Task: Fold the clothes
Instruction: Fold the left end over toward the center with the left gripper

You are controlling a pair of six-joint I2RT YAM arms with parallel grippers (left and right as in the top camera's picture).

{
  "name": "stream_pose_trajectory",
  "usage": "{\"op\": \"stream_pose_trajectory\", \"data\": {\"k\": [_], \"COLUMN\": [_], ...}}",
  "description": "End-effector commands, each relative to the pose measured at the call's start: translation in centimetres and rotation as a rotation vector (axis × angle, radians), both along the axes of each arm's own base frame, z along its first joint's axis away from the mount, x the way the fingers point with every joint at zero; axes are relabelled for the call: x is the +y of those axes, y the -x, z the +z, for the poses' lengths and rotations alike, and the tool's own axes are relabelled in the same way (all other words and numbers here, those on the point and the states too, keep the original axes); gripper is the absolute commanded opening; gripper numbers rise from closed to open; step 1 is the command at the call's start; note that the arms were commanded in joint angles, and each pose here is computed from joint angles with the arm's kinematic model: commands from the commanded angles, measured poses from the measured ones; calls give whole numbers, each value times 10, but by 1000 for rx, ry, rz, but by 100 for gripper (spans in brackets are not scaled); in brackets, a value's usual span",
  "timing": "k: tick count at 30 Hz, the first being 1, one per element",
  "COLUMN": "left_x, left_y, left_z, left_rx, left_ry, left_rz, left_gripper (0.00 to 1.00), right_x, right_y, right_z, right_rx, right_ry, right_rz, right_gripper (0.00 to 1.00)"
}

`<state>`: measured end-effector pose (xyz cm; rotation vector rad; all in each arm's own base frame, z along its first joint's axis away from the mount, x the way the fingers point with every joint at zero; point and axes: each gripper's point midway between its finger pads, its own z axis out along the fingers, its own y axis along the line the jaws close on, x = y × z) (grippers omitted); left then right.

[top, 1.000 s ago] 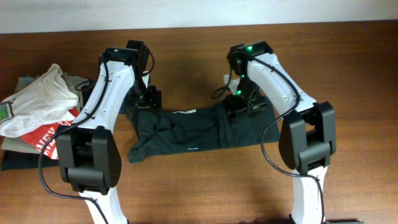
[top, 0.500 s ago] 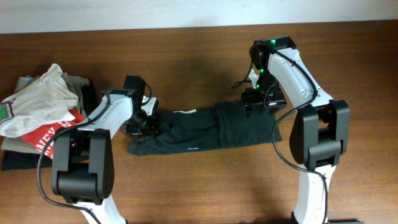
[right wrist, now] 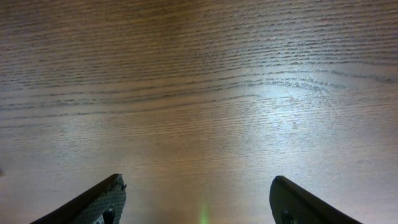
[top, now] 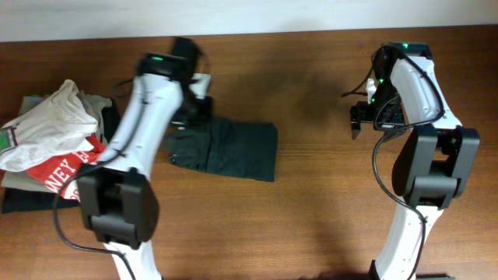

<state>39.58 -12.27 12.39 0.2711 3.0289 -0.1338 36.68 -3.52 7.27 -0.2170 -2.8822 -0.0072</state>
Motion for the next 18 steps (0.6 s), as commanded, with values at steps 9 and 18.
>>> {"op": "stream_pose_trajectory", "data": {"k": [9, 18], "left_x": [-148, -108], "left_y": [16, -58], "left_z": [-60, 32], "left_rx": [5, -219], "left_ry": [122, 519], "left_rz": [-204, -236], "left_gripper": [43, 55], "right_x": [2, 4], "right_y": [-5, -5], "right_z": [4, 4], "right_rx": [-19, -21], "right_ry": [-1, -15], "right_rz": [-3, -2], "right_gripper": [78, 80]}}
